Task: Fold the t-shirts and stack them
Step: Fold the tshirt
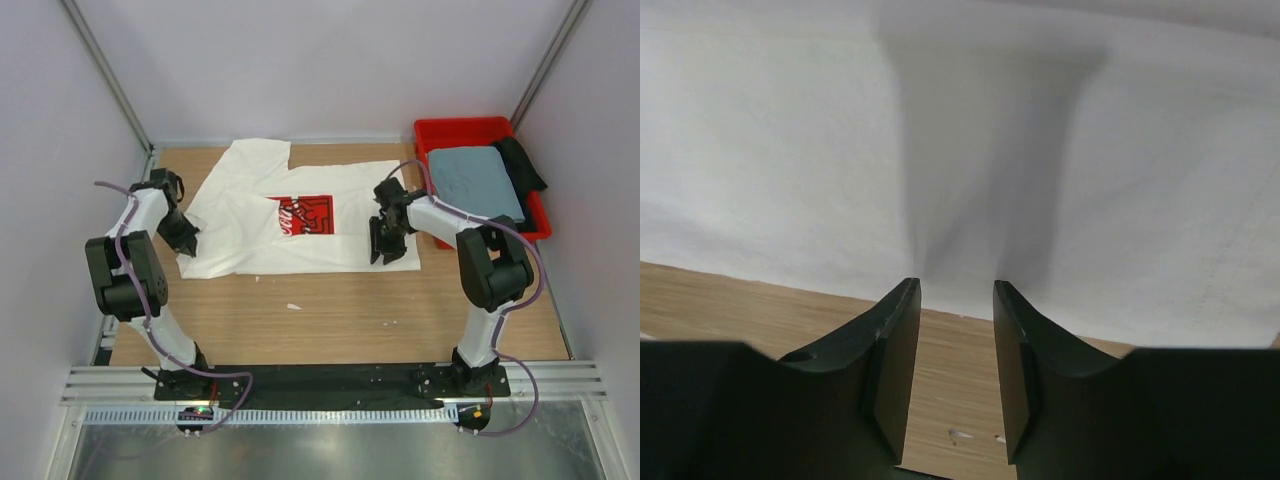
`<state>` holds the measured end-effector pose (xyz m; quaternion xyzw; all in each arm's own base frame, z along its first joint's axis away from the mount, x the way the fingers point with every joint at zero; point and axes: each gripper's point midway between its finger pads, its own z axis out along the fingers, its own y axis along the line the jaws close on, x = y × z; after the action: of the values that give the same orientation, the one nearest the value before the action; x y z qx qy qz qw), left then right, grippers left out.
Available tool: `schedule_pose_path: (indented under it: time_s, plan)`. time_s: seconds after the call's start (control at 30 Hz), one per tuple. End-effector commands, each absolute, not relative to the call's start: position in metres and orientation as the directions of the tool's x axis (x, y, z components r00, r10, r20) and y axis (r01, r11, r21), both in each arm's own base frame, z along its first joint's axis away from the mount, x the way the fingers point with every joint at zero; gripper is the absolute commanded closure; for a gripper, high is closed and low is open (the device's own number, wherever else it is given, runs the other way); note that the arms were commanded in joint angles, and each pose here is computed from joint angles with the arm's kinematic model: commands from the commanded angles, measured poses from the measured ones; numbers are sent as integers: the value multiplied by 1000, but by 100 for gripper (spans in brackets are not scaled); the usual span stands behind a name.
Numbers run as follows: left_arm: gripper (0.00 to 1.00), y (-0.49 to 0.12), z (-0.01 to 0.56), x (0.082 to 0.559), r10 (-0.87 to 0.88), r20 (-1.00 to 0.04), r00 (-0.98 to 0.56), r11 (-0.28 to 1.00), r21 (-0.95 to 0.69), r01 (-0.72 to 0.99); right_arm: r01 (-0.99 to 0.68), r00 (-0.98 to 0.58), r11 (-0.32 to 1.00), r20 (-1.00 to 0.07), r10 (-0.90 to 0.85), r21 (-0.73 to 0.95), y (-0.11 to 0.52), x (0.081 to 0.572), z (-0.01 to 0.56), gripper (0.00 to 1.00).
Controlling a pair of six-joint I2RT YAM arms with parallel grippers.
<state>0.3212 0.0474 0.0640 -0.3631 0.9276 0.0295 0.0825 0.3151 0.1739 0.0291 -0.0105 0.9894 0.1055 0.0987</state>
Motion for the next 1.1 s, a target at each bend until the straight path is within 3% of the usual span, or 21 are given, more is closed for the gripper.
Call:
schedule_pose_path:
  time_s: [0.0, 0.33, 0.6, 0.87, 1.07]
  plan:
    - [100, 38, 60, 323, -715, -148, -684, 696, -59, -715, -25, -965, 985, -260, 20, 170, 160, 327, 42, 60]
    - [100, 48, 25, 303, -765, -71, -640, 640, 35, -768, 33, -966, 997, -253, 48, 63, 126, 328, 25, 62]
    - [100, 92, -7, 274, -820, -23, -572, 560, 178, -809, 84, -974, 995, -215, 69, -60, 90, 315, -6, 62]
    - [100, 102, 30, 281, -794, -113, -597, 579, 161, -800, 72, -970, 997, -230, 78, 35, 109, 322, 27, 61]
    - [89, 80, 79, 289, -780, -209, -589, 599, 22, -801, 67, -953, 986, -283, 109, 153, 134, 335, 71, 50]
